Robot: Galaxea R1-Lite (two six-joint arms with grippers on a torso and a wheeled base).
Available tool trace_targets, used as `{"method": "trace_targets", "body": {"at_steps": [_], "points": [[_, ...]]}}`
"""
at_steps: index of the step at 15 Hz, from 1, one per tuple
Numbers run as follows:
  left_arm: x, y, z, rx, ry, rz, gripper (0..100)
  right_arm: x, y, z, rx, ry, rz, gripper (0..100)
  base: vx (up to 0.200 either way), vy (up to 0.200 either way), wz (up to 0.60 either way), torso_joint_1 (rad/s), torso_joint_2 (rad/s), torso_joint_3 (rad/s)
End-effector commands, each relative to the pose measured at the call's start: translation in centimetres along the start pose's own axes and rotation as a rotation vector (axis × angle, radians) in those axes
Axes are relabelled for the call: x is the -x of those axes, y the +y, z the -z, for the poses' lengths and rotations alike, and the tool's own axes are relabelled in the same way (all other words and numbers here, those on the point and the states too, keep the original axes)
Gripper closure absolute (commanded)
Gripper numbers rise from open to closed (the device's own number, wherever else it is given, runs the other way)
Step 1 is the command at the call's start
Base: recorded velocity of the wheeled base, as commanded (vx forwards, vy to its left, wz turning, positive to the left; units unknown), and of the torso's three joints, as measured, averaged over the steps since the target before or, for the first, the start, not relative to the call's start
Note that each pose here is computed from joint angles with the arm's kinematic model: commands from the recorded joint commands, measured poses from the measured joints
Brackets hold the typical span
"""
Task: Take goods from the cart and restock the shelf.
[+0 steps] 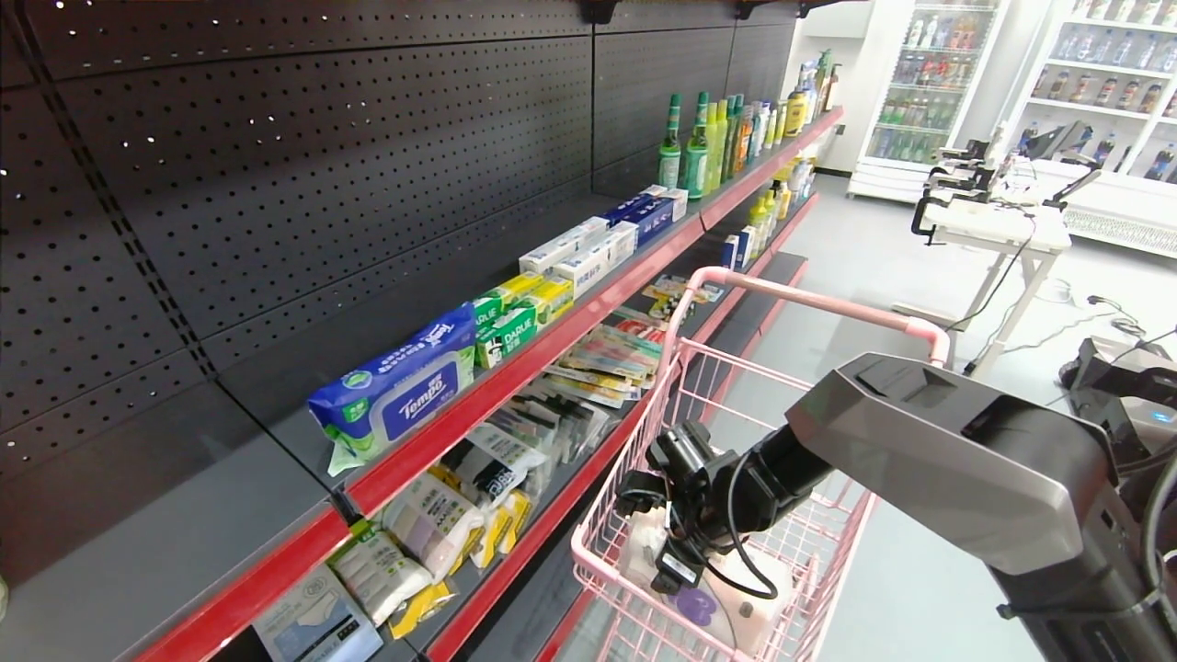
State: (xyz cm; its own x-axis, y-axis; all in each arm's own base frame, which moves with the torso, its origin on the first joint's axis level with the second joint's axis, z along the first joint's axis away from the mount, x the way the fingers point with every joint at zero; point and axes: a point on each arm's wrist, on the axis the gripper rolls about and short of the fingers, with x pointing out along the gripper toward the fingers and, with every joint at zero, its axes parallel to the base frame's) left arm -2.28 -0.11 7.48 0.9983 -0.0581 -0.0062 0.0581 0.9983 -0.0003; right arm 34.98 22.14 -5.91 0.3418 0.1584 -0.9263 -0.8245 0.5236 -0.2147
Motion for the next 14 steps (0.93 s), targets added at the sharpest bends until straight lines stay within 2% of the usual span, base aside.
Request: {"method": "trace_targets", "body": {"at_steps": [1, 7, 14], "points": [[-0.01, 0.00, 0.00, 0.000, 0.001, 0.000, 0, -0.05, 0.04, 0.01, 0.001, 0.000, -0.002, 0, 0.000, 0.000, 0.00, 0.000, 0.00, 0.000], [-0.01, 0.00, 0.00, 0.000, 0.001, 0.000, 0, -0.04, -0.05, -0.01, 0.001, -0.002, 0.000, 0, 0.000, 0.000, 0.00, -0.136, 0.32, 0.183], [-0.01, 0.00, 0.00, 0.000, 0.001, 0.000, 0, 0.03, -0.52, 0.06, 0.064, 0.010, 0.032, 0, 0.000, 0.000, 0.00, -0.011, 0.03, 0.019]]}}
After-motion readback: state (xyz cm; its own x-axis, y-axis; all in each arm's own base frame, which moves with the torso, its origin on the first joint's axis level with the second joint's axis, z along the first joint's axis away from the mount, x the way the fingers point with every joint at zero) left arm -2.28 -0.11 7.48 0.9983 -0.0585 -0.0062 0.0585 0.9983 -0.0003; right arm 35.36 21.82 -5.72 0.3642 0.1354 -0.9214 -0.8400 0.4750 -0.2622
